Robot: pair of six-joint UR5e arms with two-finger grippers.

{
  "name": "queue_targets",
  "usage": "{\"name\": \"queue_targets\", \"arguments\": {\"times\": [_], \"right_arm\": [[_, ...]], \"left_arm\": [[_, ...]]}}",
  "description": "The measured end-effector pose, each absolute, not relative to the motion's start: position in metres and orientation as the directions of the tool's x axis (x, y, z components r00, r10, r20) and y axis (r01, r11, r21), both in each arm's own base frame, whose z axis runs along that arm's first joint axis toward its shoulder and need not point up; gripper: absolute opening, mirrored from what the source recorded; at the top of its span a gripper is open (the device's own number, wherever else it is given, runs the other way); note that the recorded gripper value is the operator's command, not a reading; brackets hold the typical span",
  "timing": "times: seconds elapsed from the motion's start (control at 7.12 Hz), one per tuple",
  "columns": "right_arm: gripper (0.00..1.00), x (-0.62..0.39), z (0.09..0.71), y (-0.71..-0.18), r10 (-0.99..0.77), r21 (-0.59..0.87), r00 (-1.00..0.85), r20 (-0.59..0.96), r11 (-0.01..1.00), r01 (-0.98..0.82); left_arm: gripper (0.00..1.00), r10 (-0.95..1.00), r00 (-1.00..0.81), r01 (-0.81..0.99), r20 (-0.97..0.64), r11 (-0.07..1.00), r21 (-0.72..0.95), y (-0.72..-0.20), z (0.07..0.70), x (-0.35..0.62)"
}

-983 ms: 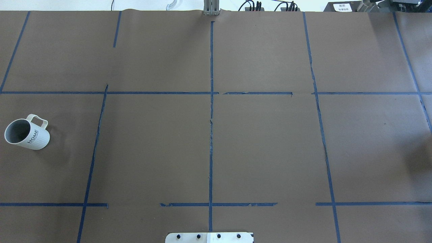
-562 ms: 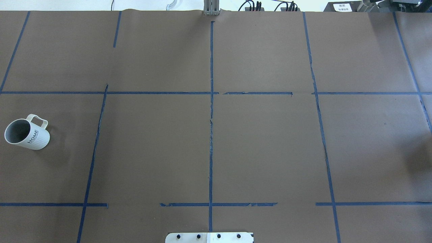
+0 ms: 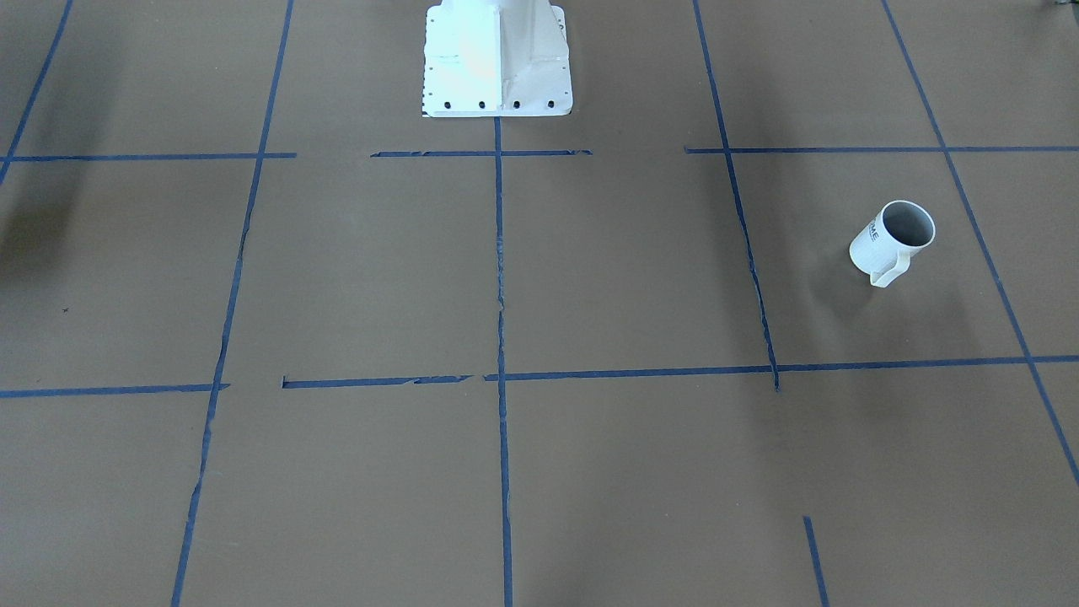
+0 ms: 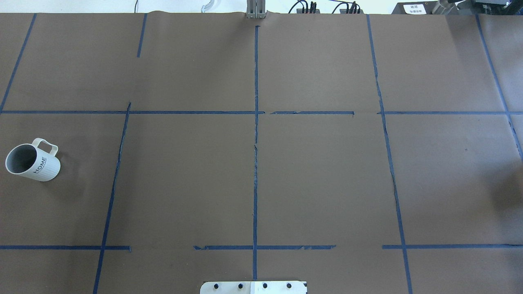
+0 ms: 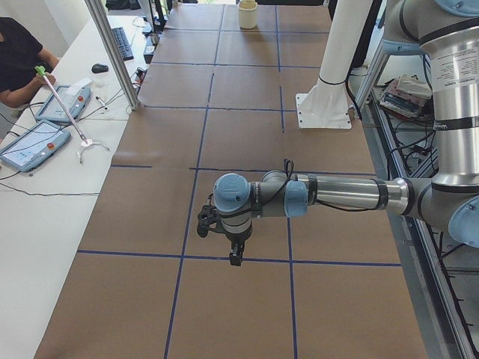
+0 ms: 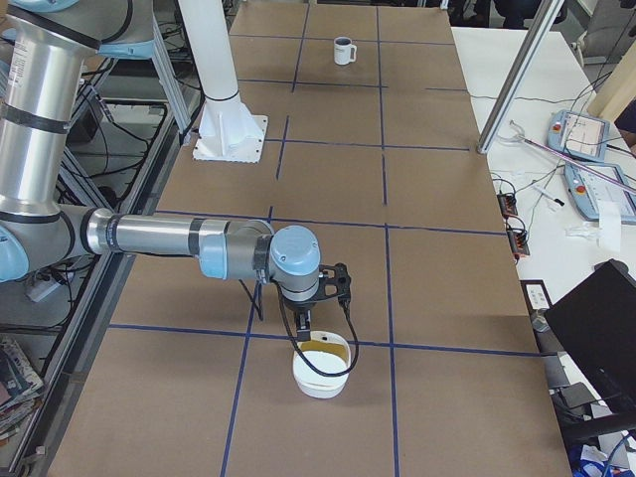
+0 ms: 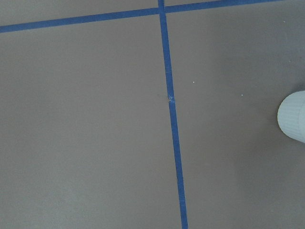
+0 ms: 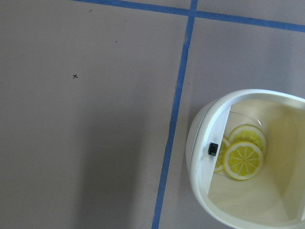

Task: Left arm hands cup to right arm to dump lemon

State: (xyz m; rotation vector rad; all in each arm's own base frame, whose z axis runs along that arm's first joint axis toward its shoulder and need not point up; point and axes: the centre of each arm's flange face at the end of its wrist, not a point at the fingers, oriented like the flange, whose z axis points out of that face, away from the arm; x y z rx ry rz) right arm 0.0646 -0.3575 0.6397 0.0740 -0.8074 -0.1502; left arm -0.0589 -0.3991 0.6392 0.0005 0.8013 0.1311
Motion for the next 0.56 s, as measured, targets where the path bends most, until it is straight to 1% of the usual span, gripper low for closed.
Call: {"name": "queue_targets", "arguments": {"times": [0.56], "right_arm": [[1.00, 0.0646, 0.6403, -0.3574, -0.162, 0.123, 0.681, 0.714, 0.987, 0.106]], "left_arm": [[1.00, 0.117, 0.688, -0.117, -0.716, 0.992, 0.050, -0.4002, 0.6397, -0.0589]]}}
